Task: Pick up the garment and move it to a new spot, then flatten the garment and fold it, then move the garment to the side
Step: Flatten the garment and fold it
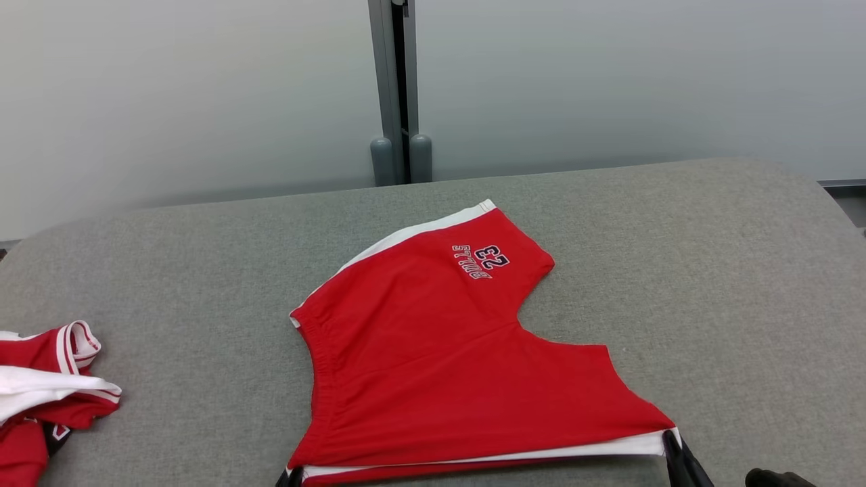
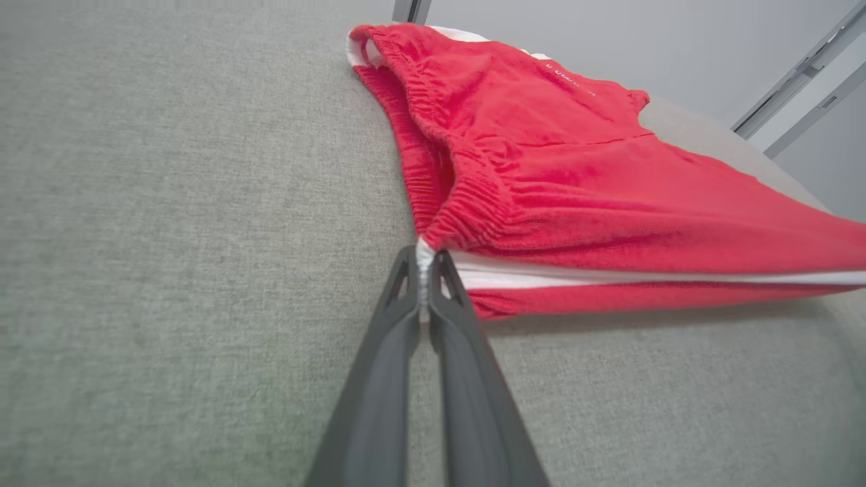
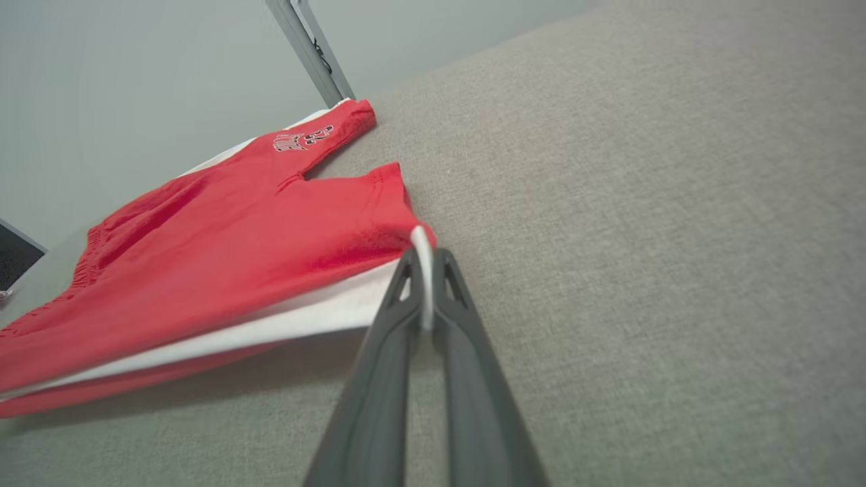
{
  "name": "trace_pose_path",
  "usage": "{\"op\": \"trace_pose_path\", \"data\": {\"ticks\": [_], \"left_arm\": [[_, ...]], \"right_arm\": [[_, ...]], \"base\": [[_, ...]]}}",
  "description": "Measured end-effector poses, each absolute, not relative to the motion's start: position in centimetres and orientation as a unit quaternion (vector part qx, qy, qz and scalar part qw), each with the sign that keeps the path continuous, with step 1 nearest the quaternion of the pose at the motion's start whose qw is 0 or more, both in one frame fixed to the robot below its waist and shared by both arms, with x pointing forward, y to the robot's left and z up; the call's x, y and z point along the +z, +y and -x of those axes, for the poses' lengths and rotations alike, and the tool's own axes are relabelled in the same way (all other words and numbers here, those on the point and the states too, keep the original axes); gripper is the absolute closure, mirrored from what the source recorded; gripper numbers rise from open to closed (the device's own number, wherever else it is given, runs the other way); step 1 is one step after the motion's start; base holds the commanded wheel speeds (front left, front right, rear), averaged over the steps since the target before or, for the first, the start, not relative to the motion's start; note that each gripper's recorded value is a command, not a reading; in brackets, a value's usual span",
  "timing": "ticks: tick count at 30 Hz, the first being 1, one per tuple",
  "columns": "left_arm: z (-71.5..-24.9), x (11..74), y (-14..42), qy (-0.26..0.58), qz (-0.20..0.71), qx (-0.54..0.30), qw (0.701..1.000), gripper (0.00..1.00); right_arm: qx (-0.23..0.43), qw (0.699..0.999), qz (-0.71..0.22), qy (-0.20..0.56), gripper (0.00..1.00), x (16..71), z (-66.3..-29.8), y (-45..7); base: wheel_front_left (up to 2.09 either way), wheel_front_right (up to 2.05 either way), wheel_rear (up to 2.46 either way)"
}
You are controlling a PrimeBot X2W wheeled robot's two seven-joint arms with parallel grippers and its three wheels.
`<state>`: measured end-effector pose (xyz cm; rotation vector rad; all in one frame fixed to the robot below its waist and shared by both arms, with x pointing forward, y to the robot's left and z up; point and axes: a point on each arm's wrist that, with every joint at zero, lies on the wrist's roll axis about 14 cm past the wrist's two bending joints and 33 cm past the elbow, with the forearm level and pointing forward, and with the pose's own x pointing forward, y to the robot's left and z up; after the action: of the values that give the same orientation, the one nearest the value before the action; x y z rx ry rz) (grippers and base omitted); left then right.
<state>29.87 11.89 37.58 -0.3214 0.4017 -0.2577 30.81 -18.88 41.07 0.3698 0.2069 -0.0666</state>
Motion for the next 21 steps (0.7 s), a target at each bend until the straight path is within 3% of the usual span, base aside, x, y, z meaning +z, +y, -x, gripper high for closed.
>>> {"op": "trace_pose_path", "data": {"ticks": [5,13,21], "left_arm": [[-31.1,39.1,11.4,0.173,0.164,-0.136,0.962,1.0],[-37.3,43.9,10.6,0.093,0.177,-0.16,0.967,1.0],[-41.9,44.3,11.9,0.085,0.19,-0.147,0.967,1.0]], "right_arm": [[-0.025,0.978,-0.188,0.083,1.0,42.3,-32.9,-18.6],[0.028,0.984,-0.174,0.029,1.0,46.2,-41.4,-16.2],[0.074,0.986,-0.148,0.018,1.0,47.3,-49.9,-12.9]], "base": [[0.0,0.0,0.0],[0.0,0.0,0.0],[0.0,0.0,0.0]]}}
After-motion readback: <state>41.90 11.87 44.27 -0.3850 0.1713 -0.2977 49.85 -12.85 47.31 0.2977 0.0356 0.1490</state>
